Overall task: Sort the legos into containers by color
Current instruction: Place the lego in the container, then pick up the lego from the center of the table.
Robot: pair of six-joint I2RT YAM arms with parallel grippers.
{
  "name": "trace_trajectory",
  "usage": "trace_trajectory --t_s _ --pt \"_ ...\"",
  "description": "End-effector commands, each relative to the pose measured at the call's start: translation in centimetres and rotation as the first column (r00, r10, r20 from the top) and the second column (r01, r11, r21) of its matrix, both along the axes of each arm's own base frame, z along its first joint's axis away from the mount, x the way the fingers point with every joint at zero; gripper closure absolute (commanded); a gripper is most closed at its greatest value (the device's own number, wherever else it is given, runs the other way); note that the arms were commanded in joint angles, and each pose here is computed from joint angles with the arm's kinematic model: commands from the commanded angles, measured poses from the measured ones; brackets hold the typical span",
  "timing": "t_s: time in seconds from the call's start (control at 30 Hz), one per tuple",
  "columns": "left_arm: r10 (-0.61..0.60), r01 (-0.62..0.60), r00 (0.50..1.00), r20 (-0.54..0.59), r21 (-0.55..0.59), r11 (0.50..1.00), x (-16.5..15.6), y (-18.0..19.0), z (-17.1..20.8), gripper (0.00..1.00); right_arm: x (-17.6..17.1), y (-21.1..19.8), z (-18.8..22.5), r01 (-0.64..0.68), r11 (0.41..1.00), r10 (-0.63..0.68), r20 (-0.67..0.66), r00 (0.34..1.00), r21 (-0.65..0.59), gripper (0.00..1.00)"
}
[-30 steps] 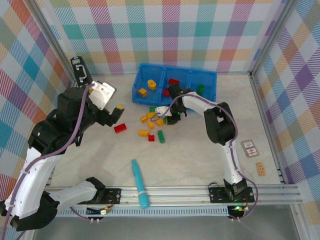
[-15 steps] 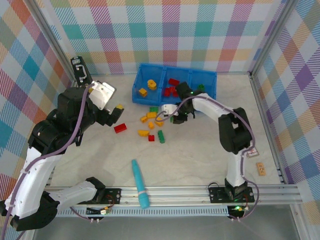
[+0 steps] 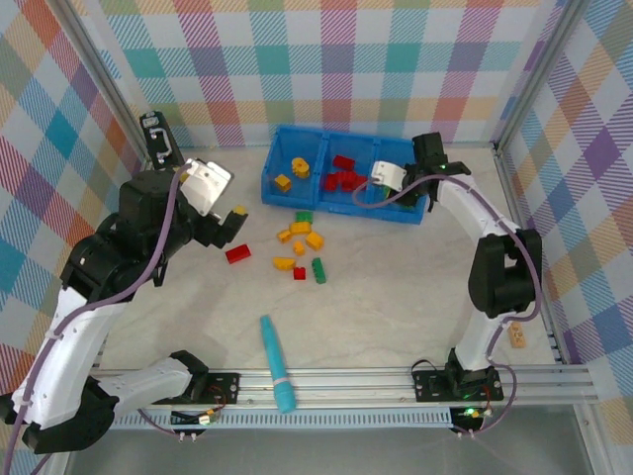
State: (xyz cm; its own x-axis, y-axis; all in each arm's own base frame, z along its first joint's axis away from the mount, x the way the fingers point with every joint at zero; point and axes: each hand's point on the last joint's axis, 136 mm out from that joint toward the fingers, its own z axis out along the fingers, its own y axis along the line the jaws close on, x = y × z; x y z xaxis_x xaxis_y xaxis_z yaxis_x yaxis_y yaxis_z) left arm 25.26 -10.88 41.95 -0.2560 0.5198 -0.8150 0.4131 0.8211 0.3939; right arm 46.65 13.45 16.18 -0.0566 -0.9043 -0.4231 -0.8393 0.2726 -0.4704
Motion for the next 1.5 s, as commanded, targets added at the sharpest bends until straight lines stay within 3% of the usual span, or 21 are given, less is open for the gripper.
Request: trace_trajectory --t_s 0.0,0.07,0.3,0.47,0.53,0.67,0.8,0.93,1.07,1.17,1.2,1.3,1.37,1.47 --pt "-0.015 0.015 1.000 0.017 -0.004 1.000 0.5 -0.6 0.3 0.00 3.1 -0.3 -0.8 0.011 0.999 -0.008 0.079 0.997 -0.033 0.72" --pt "-0.014 0.014 1.000 0.015 -0.005 1.000 0.6 -0.7 0.3 0.00 4.6 -0.6 -1.3 0.044 0.998 -0.041 0.106 0.994 -0.034 0.63" --pt "-0.012 0.013 1.000 0.007 -0.025 1.000 0.6 -0.9 0.1 0.00 7.1 -0.8 -4.3 0.079 0.995 -0.073 0.094 0.993 -0.058 0.58" --pt "-0.020 0.020 1.000 -0.004 -0.047 0.999 0.6 -1.2 -0.2 0.00 7.6 -1.2 -5.0 0.089 0.992 -0.081 0.094 0.992 -0.085 0.41" --pt "-0.017 0.017 1.000 -0.010 -0.048 0.999 0.6 -1.2 -0.5 0.00 7.6 -1.2 -4.4 0.093 0.993 -0.084 0.104 0.991 -0.078 0.35" --pt "-0.019 0.019 1.000 -0.003 -0.053 0.998 0.6 -1.2 -0.8 0.00 7.1 -0.9 -1.2 0.107 0.994 -0.102 0.142 0.985 -0.025 0.34" --pt "-0.022 0.023 1.000 0.011 -0.056 0.998 0.7 -1.3 -0.9 0.00 5.8 -0.1 3.4 0.202 0.977 -0.210 0.153 0.966 0.068 0.31" --pt "0.020 -0.016 0.999 0.050 -0.079 0.997 1.0 -0.6 0.1 0.00 3.3 1.3 5.5 0.369 0.918 -0.388 0.141 0.911 0.144 0.28" --pt "0.055 -0.046 0.995 0.077 -0.119 0.992 1.3 0.1 1.2 0.00 -1.5 4.3 4.7 0.504 0.841 -0.520 0.038 0.853 0.197 0.27" --pt "0.043 -0.031 0.996 0.083 -0.148 0.989 1.0 0.0 1.5 0.00 -5.1 6.0 3.3 0.651 0.718 -0.638 -0.141 0.757 0.244 0.24" --pt "0.044 -0.032 0.996 0.083 -0.147 0.989 0.9 0.0 1.4 0.00 -6.4 6.6 2.8 0.714 0.648 -0.680 -0.222 0.699 0.265 0.24" --pt "0.048 -0.032 0.994 0.094 -0.162 0.986 0.5 0.3 1.5 0.00 -9.9 9.1 0.7 0.814 0.510 -0.687 -0.437 0.580 0.279 0.25" --pt "0.037 -0.019 0.994 0.099 -0.177 0.984 0.2 0.2 1.4 0.00 -12.0 10.3 -1.1 0.874 0.437 -0.691 -0.542 0.479 0.215 0.27" --pt "0.025 -0.004 0.994 0.107 -0.194 0.981 -0.2 0.1 1.3 0.00 -14.7 12.4 -3.6 0.894 0.436 -0.687 -0.602 0.407 0.107 0.27"
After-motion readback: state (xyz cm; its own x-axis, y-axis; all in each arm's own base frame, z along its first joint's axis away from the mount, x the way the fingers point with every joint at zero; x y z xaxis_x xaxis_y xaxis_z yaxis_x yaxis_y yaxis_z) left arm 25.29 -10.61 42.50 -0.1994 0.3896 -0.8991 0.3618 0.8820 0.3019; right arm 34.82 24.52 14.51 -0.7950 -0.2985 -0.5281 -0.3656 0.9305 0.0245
